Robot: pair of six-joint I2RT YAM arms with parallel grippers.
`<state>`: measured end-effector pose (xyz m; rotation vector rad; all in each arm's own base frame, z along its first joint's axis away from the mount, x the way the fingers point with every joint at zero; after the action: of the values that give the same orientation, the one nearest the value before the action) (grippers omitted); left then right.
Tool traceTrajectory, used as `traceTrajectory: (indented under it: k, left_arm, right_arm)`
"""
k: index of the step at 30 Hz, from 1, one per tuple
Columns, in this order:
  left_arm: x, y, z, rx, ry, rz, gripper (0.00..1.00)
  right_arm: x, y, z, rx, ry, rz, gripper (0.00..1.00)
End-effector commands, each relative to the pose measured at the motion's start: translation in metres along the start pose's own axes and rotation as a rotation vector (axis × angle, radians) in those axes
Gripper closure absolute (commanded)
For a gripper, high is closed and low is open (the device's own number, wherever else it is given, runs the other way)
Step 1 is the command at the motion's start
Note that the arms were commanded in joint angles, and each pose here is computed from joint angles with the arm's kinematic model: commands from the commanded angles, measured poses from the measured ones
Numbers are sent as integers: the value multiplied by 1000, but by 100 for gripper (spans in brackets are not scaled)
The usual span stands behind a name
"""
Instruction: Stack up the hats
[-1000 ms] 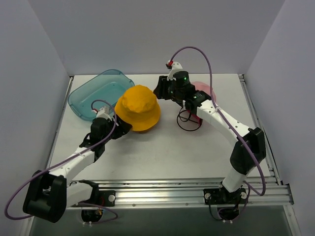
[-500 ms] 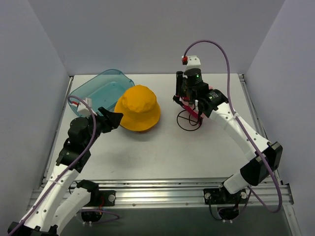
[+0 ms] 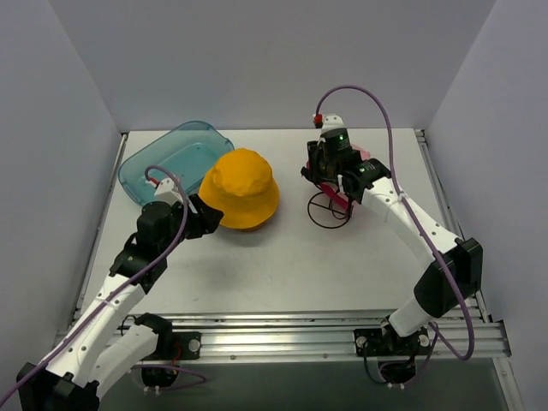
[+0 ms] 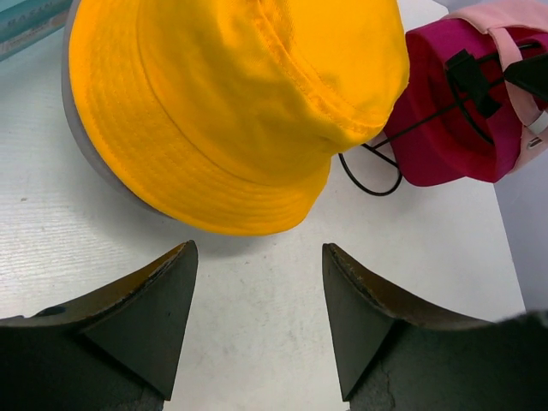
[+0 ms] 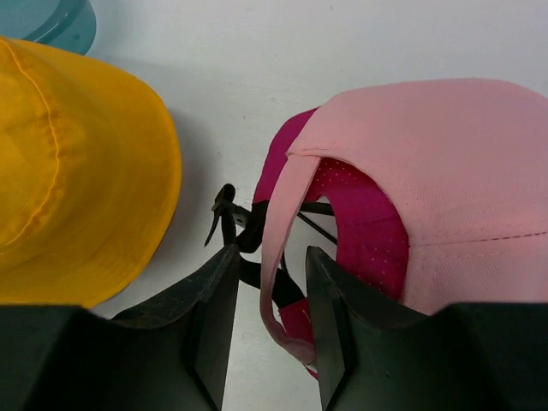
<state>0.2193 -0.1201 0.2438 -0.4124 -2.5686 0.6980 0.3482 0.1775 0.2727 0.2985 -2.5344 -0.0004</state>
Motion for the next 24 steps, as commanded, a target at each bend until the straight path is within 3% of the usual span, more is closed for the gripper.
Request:
traceTrajectory:
  k: [1, 12, 21, 24]
  left_arm:
    - [-4, -2, -6, -37, -35, 15, 32]
    - [6, -2, -8, -59, -70, -6, 32]
    - [4, -2, -7, -65, -58, -14, 32]
    - [4, -3, -7, -66, -60, -15, 32]
  right_arm:
    - [5, 4, -8, 13, -29, -45, 67]
    - [3, 16, 2, 22, -12, -94, 76]
    - [-4, 31, 13, 56, -1, -84, 98]
    - [-13, 29, 25, 59, 24, -74, 100]
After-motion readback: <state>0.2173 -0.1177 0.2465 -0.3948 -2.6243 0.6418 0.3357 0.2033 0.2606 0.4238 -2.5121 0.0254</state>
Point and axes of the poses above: each gripper's point midway between its finger pads, its own x axis back along the fingers, its own y axis along the line the jaws close on, z = x × y, the point moved 7 cm from there along x, back along the fingers, and after that the axes turned 1 degree about -x, right-handed, at the moved point
